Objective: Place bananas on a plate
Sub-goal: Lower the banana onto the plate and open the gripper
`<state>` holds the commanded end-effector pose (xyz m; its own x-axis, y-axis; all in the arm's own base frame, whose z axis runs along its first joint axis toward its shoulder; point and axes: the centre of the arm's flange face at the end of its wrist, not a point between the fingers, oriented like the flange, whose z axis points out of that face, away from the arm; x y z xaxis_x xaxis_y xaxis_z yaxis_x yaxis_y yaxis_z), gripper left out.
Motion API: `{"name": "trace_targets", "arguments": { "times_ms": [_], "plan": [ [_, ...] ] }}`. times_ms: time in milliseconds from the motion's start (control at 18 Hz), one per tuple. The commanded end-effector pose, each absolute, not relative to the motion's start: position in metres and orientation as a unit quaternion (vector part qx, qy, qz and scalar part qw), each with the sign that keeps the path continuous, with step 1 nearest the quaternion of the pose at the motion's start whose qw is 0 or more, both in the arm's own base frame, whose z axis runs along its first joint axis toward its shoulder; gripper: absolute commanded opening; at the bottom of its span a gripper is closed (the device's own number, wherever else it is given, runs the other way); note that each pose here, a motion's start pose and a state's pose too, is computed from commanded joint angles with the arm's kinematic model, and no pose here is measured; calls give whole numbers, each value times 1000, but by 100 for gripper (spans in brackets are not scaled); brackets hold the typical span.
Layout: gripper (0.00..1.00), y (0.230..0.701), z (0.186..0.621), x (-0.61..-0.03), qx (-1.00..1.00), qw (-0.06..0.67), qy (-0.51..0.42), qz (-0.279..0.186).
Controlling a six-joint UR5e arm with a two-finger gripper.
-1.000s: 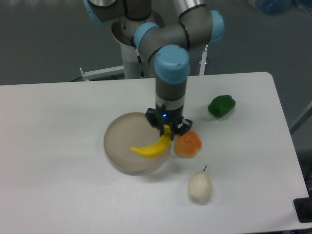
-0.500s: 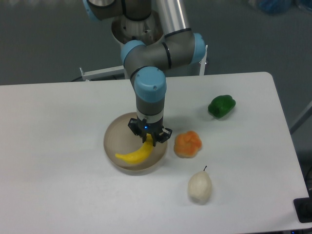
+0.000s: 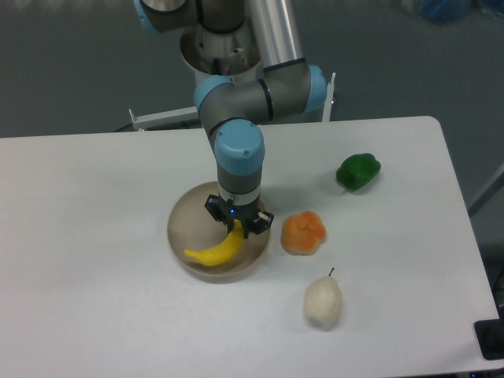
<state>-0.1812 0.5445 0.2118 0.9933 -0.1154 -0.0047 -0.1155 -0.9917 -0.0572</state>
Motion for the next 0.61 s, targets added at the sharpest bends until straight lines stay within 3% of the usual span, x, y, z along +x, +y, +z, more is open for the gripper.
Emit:
{"name": "trace_targets", "arguments": {
  "times_ms": [611],
  "plan": [
    [34,544,207,-176,-997,24,75,-2]
  ]
}}
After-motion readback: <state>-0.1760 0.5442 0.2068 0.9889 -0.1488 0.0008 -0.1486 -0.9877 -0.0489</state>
